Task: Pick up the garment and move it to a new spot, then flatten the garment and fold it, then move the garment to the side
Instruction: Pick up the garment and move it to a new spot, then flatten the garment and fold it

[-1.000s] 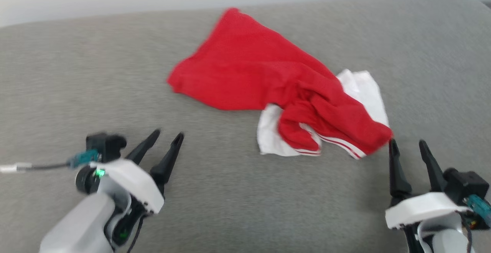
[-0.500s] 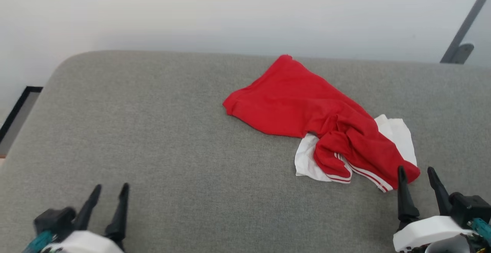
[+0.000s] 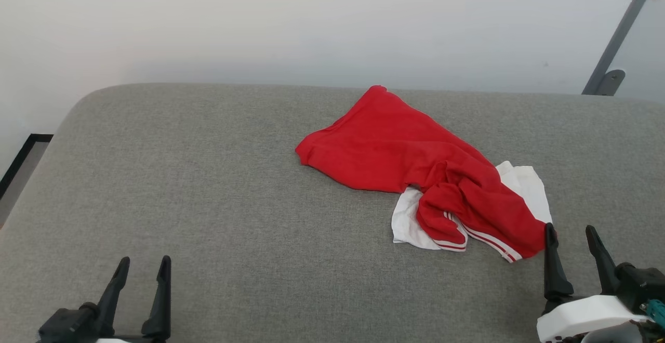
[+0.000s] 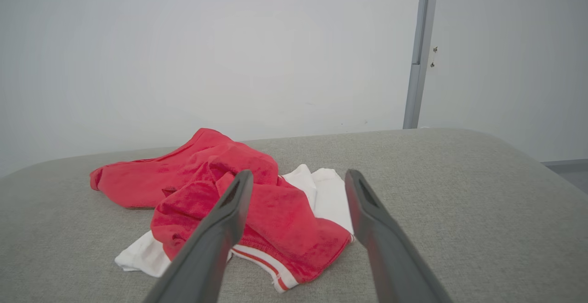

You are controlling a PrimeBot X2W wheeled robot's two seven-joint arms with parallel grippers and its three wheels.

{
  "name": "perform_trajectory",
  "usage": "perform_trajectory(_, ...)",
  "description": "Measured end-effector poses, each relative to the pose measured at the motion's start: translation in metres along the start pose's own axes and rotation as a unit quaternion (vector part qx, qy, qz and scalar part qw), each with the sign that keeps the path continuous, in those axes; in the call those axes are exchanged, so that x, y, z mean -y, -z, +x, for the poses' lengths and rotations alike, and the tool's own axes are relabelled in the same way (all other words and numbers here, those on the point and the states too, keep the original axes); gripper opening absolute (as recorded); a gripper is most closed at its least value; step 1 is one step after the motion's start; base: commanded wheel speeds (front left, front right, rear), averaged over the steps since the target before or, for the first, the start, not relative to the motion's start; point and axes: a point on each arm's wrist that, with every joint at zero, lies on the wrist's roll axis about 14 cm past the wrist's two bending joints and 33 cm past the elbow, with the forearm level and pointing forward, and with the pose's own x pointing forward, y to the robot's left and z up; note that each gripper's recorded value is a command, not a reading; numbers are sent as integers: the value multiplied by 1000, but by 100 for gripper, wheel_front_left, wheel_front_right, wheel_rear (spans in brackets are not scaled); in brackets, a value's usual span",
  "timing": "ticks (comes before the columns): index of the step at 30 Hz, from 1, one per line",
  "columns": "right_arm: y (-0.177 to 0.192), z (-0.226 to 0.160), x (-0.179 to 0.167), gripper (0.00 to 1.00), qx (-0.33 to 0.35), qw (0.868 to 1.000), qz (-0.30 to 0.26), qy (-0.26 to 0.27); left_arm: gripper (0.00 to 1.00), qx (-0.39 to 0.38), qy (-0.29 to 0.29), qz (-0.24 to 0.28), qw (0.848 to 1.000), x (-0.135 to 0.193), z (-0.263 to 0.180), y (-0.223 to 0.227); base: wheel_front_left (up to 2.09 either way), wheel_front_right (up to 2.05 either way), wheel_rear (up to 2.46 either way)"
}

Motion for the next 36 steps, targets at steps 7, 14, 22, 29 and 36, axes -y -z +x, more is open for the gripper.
perform_trajectory(7, 1, -3, 5, 100, -1, 1000, 4, 8, 100, -10, 19, -4, 1000, 13, 2, 7, 0, 0, 0)
perform_trajectory(14, 1, 4, 8, 100, 1, 1000, 13, 14, 100, -41, 115, 9, 993, 56, 23, 19, 0, 0, 0)
perform_trajectory(22, 10, 21, 9, 100, -7, 999, 26, 18, 100, -180, 273, -24, 945, 128, 68, 34, 0, 0, 0)
perform_trajectory(29, 19, 42, 20, 100, -12, 998, 45, 34, 100, -356, 384, -38, 851, 179, 82, 56, 0, 0, 0)
perform_trajectory(36, 36, 44, 48, 100, -29, 995, 57, 76, 100, -447, 439, -37, 778, 211, 104, 81, 0, 0, 0)
